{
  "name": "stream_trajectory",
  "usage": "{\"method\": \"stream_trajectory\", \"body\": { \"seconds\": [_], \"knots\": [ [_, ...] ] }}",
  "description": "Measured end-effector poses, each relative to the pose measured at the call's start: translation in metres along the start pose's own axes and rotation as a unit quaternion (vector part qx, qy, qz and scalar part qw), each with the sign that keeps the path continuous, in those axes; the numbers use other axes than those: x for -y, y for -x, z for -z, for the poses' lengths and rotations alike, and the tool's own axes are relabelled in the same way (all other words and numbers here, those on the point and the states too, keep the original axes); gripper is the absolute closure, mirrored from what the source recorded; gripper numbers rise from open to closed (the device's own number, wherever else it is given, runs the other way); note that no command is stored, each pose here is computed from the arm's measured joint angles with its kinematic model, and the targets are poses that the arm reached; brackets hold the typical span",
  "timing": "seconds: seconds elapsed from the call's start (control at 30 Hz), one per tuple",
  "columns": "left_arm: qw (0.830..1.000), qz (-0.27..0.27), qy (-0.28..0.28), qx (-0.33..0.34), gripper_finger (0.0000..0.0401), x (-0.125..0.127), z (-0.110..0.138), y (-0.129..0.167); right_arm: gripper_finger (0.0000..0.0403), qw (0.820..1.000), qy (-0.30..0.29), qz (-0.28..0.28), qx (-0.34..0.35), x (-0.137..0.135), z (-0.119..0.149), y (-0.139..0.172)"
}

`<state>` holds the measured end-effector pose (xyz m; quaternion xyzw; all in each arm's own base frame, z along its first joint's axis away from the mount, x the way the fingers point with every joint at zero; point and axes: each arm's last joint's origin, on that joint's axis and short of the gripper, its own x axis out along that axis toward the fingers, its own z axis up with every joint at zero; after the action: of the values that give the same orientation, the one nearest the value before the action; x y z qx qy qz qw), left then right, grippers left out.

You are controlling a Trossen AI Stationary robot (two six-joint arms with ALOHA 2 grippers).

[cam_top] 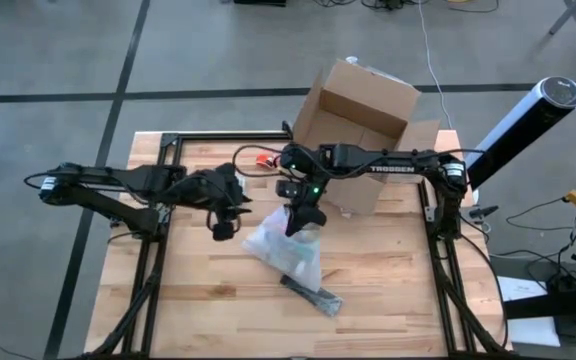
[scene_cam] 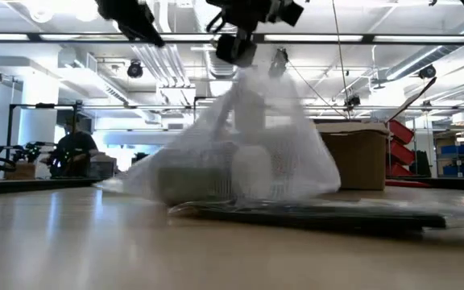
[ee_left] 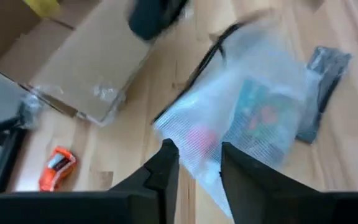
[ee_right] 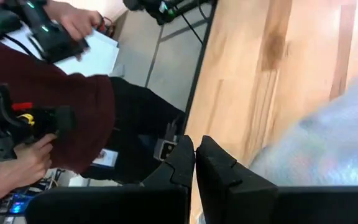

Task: Unpack boxes

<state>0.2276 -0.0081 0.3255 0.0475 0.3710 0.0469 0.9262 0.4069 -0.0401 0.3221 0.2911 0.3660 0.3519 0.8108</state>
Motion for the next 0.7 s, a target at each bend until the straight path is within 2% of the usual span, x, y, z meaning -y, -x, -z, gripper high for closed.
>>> {"method": "stream_trajectory", "body": {
  "seconds": [0.2,0.33,0.43,0.7],
  "knots": [
    [0.999,0.038,0.025,0.006,0.0257,-0.008,0.006,-0.030,0.0403,1.000,0.017,0.009,0.003,-0.023,-0.011,0.006],
    [0.998,0.037,0.050,0.024,0.0233,-0.015,0.008,-0.039,0.0403,0.997,0.004,0.080,-0.012,-0.020,-0.006,0.007],
    [0.998,0.034,0.055,0.026,0.0220,-0.018,0.009,-0.040,0.0403,0.991,-0.021,0.130,-0.032,-0.003,0.006,0.011],
    [0.996,0.040,0.078,0.037,0.0209,-0.018,0.007,-0.039,0.0403,0.971,-0.118,0.201,-0.062,0.064,0.052,0.020]
  ]
}}
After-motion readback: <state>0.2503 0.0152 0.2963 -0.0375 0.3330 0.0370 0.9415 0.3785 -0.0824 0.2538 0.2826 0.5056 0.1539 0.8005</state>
